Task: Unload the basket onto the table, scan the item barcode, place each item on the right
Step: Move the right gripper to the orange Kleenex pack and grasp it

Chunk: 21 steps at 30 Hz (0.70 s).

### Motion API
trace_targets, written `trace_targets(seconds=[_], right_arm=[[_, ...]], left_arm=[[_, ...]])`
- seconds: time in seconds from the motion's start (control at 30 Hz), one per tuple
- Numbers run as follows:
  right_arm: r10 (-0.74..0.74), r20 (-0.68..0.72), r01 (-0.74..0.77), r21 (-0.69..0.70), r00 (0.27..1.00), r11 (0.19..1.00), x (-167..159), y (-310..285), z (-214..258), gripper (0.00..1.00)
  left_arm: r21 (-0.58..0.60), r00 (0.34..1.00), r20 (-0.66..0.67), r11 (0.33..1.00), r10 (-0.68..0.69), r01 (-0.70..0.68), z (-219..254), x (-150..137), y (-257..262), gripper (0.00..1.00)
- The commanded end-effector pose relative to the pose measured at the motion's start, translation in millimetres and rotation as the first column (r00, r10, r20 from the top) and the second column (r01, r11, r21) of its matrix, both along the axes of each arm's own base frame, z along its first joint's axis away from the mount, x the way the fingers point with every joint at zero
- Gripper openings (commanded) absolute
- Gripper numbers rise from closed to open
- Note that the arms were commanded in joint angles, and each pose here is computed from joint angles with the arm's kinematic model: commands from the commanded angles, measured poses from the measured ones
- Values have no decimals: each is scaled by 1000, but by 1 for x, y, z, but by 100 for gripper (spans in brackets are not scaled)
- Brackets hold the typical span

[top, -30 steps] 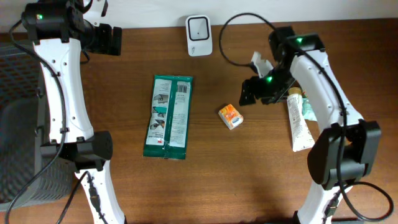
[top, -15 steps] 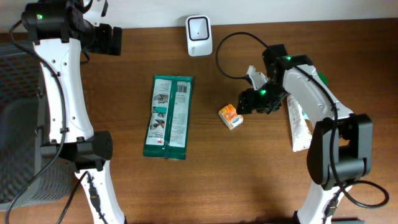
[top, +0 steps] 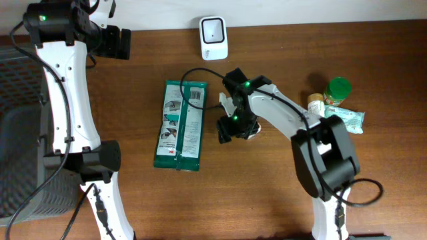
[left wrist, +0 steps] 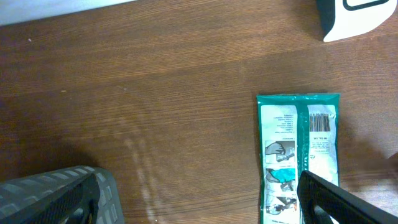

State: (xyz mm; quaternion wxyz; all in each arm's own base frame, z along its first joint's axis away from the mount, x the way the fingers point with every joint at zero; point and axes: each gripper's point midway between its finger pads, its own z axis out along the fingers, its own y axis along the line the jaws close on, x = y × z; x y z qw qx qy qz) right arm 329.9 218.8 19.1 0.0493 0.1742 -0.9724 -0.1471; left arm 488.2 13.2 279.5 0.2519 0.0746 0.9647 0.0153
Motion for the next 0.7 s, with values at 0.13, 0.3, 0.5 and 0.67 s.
trace_targets(seconds=[0.13,0.3,0.5,0.67], right_arm=[[-121,3,119,-182,993,976,17,-70,-16,64],[-120,58,129,-192,991,973,39,-108,-17,64],[-146,185,158,-50,972,986,82,-112,-14,64],[-187,141,183,41,972,982,83,-109,6,57]], left_arm=[[-2,1000,10,1000,-5,5,3,-1,2,99],[-2,1000,10,1000,-6,6,3,-1,2,99],[-2,1000,10,1000,-6,6,3,-1,2,99],[-2,1000,10,1000,-6,6,3,0,2,99]])
